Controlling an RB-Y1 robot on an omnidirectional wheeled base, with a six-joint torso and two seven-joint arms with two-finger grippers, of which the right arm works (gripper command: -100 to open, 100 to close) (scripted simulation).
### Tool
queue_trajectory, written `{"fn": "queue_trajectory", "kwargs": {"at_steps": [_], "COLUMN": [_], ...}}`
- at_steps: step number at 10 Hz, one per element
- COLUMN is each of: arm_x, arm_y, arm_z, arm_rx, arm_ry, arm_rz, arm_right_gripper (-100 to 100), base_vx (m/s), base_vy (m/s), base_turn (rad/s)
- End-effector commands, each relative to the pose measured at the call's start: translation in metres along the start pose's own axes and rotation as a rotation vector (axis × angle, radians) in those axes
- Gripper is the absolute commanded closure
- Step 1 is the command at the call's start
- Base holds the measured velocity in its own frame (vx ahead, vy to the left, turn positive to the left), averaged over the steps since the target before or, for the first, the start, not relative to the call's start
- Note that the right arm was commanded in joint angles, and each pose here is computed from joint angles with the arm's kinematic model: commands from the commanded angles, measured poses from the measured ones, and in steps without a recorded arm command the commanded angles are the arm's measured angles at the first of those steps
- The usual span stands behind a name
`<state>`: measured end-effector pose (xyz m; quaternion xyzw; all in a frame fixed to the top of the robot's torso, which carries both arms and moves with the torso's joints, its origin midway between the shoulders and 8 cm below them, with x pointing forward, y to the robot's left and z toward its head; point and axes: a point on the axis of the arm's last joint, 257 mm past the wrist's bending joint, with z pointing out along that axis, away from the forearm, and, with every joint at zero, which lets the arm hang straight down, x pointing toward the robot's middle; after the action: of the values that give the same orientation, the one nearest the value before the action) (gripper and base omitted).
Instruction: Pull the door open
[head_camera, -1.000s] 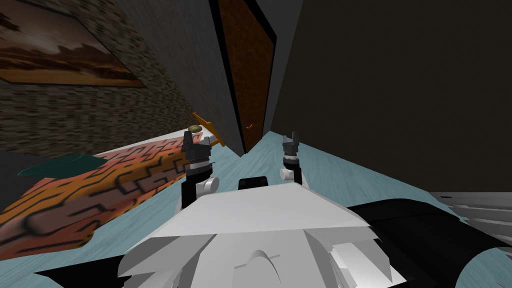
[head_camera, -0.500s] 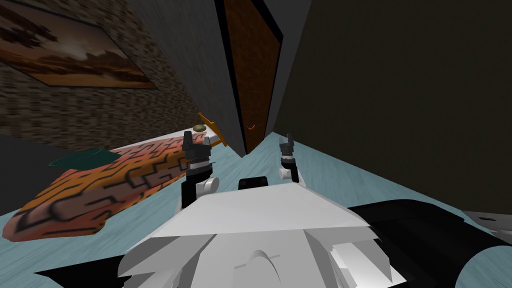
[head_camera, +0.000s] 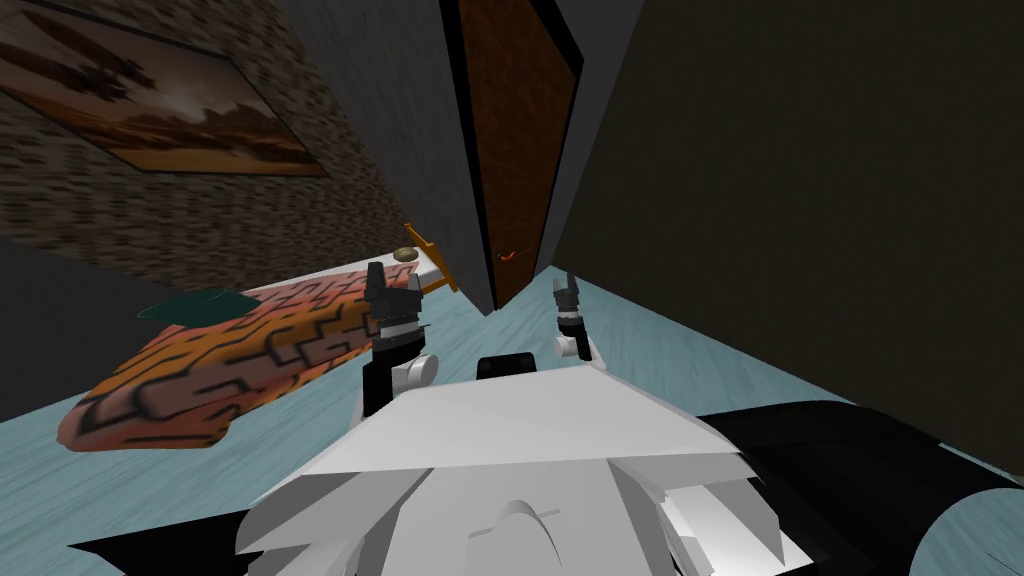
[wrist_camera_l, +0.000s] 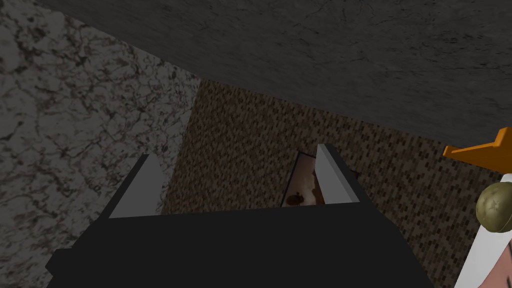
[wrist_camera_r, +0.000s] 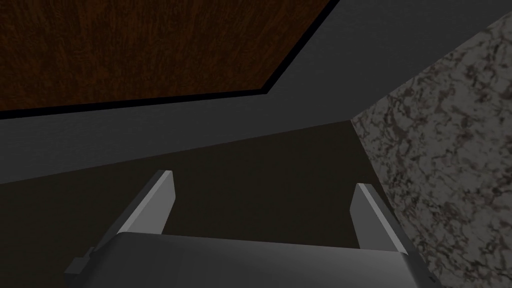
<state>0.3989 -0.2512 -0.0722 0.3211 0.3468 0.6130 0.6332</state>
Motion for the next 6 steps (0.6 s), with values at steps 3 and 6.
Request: {"fn": "queue_trajectory", "kwargs": {"at_steps": [3,6], "arm_x": [0.005,0.008], "arm_y": [-0.031,-0.050], "arm_z": [-0.0021,-0.0045], "arm_rx": [0.044,0.074], "arm_ry": [0.027,0.043], "arm_rz": [0.017,0.027], "arm_right_gripper": [-100,-100], "base_vx": [0.067,0.069], "base_vy": [-0.028,-0.035], "base_turn": [0.132,0.087]}}
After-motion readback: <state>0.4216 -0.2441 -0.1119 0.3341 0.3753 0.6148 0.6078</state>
